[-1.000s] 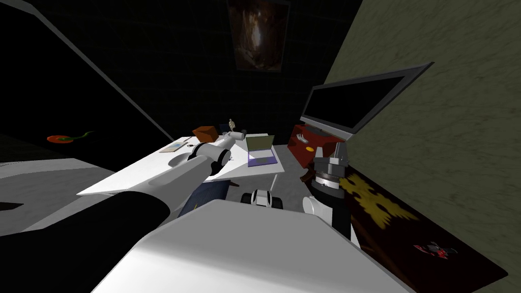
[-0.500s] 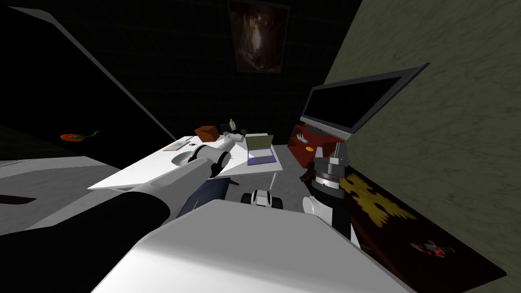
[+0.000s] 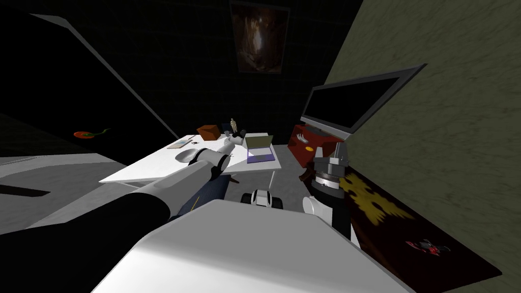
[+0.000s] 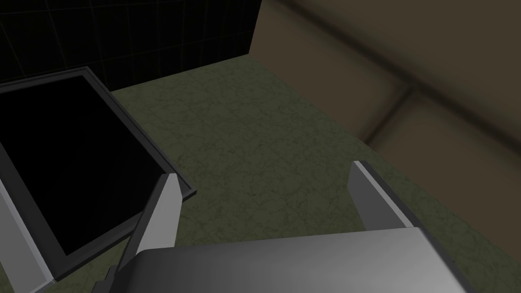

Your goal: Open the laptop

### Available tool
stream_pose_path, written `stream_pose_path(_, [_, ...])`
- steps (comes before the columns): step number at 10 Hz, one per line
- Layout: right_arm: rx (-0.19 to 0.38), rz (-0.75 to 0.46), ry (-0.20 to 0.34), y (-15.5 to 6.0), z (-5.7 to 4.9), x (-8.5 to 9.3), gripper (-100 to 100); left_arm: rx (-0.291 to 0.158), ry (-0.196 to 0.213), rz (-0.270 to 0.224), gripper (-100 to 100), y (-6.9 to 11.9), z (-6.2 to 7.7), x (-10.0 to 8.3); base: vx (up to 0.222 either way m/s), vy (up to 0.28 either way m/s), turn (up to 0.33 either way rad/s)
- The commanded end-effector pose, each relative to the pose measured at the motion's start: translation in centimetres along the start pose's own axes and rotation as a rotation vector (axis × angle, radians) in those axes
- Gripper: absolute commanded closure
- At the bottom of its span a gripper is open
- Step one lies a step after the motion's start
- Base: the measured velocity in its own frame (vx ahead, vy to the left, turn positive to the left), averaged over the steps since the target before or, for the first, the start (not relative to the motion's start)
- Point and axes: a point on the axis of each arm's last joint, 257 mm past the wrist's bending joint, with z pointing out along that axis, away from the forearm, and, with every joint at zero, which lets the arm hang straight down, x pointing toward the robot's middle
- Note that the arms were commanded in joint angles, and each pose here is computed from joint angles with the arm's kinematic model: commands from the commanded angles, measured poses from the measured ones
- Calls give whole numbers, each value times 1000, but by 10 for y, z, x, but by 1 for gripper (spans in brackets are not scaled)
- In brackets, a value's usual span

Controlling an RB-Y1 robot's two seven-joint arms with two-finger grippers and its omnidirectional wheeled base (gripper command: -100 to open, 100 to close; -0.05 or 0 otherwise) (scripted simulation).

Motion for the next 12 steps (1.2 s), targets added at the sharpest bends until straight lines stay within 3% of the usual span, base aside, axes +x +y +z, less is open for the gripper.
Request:
stream_pose_path(1, [0, 0, 0, 0, 0, 0, 0, 60, -17, 13, 100, -3, -2, 0, -47, -41, 22])
stream_pose_path(3, [0, 0, 0, 0, 0, 0, 0, 97, -28, 21, 100, -5, -4, 0, -55, -47, 40])
stream_pose_path(4, [0, 0, 0, 0, 0, 0, 0, 84, -24, 19, 100, -3, -4, 0, -17, -15, 1])
stream_pose_path(5, [0, 0, 0, 0, 0, 0, 0, 72, -20, 23, -100, -7, -3, 0, -8, 3, -43])
stream_pose_path(12, [0, 0, 0, 0, 0, 0, 0, -25, 24, 40, -100, -18, 1, 3, -8, 19, -51])
